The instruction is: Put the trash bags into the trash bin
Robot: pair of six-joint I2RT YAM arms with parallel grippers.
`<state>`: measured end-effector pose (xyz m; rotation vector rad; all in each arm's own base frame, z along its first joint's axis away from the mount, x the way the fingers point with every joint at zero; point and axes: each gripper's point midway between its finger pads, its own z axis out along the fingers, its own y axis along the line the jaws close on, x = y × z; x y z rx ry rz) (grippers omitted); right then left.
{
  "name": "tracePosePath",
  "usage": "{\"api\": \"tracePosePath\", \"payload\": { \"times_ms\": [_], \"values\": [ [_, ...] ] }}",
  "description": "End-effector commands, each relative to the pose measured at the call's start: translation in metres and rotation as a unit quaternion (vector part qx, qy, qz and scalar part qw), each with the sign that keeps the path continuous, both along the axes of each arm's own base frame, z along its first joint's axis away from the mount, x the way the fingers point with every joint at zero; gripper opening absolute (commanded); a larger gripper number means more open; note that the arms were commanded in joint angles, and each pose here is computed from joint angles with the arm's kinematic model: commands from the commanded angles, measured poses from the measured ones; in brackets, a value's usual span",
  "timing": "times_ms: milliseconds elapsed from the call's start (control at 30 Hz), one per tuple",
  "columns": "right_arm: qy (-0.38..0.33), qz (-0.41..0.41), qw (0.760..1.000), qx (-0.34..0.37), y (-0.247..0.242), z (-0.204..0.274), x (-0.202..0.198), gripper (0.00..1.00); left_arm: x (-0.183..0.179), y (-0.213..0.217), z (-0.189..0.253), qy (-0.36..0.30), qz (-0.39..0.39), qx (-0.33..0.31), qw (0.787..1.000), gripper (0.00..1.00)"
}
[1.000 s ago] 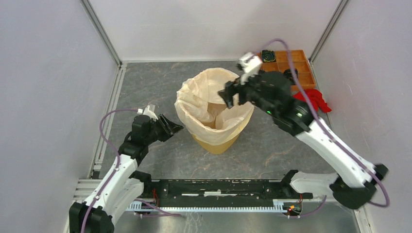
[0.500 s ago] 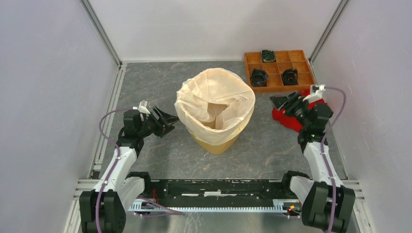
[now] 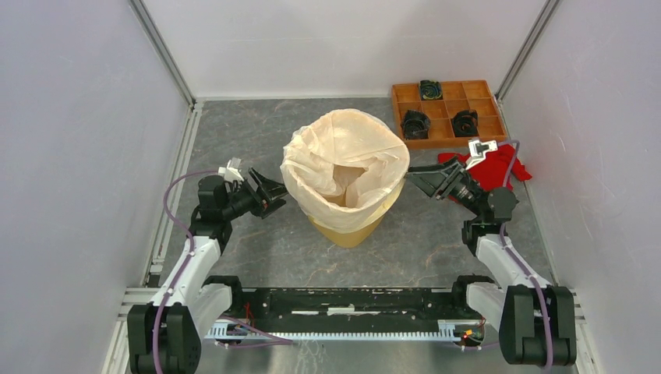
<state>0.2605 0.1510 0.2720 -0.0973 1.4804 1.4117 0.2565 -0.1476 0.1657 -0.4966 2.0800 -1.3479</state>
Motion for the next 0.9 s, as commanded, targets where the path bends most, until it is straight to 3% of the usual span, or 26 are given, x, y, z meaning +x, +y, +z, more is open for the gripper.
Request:
{"api": "tracePosePath", "payload": {
  "times_ms": [0, 167, 400, 500, 867],
  "values": [
    [-0.038, 0.032, 0.999, -0.005, 0.014, 0.005, -0.007, 0.68, -0.003, -0.008, 0.013, -0.02, -0.014, -0.019, 1.0, 0.86],
    [-0.046, 0.06, 0.997, 0.012, 0.028, 0.008, -0.01, 0.57, -0.003, -0.012, 0.015, -0.023, -0.017, -0.016, 0.999, 0.86],
    [0.006, 0.028, 1.0, -0.011, 0.026, -0.025, 0.013, 0.14, -0.002, -0.015, 0.014, -0.022, -0.017, -0.013, 1.0, 0.86],
    [0.06, -0.001, 0.996, -0.06, 0.021, -0.064, 0.025, 0.03, -0.001, -0.014, 0.017, -0.025, -0.015, -0.013, 0.999, 0.86],
    [0.141, -0.004, 0.972, -0.19, 0.023, -0.141, 0.03, 0.04, 0.001, -0.018, 0.013, -0.022, -0.016, -0.011, 1.0, 0.86]
  ]
}}
